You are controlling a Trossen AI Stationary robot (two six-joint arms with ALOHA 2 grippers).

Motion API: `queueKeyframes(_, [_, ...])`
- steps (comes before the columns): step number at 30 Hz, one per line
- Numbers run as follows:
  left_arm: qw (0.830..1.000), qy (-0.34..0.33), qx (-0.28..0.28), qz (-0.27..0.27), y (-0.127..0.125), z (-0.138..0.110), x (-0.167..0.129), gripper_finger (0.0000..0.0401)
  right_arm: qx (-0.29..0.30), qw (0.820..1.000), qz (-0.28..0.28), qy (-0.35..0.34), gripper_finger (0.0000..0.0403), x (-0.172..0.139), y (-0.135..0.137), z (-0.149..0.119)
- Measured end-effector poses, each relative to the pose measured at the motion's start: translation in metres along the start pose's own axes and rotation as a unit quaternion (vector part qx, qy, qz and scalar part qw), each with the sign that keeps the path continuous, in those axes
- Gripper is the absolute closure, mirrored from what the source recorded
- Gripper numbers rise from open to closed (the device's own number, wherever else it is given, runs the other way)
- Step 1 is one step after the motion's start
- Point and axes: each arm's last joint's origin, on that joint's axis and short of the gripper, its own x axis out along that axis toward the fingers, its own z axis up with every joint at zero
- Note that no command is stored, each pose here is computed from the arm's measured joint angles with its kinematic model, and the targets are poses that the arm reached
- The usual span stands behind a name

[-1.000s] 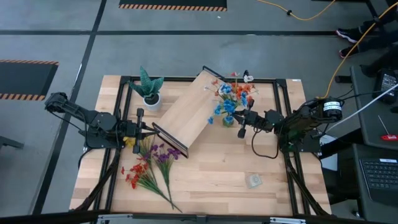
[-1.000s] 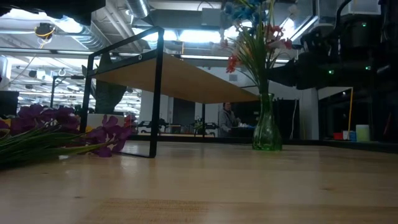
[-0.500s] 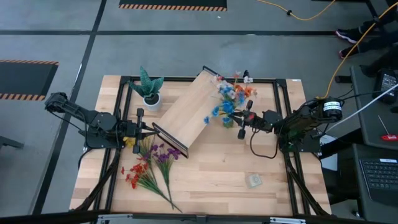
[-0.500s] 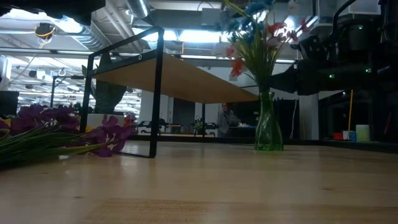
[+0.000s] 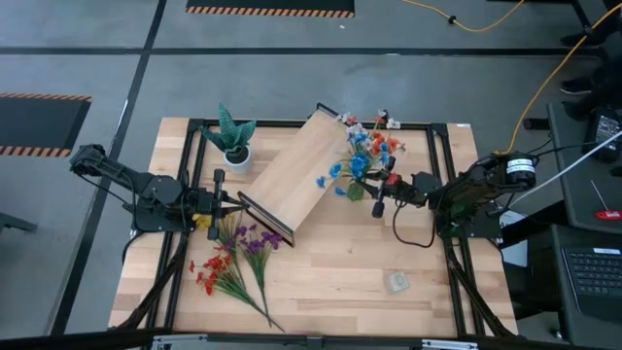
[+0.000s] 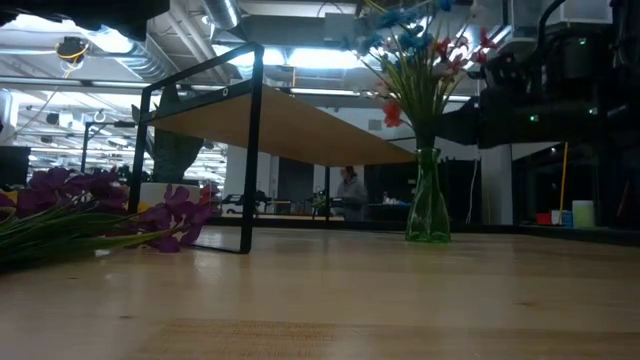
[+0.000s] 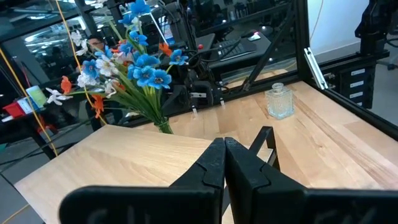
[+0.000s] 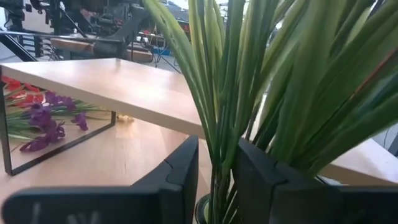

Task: Pick and place flowers into a vace then onto a shelf
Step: Put the blue flowers into the green vase

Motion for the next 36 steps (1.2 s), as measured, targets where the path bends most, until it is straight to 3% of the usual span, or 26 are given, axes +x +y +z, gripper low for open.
queueKeyframes(9, [1.0,0.0,0.0,0.0,0.0,0.0,0.0,0.0397,-0.005,1.0,0.009,0.011,0.0286,-0.002,0.005,0.002])
queueKeyframes(36, [1.0,0.0,0.0,0.0,0.0,0.0,0.0,0.0397,-0.023,0.999,0.007,0.04,0.0286,-0.014,0.005,0.017])
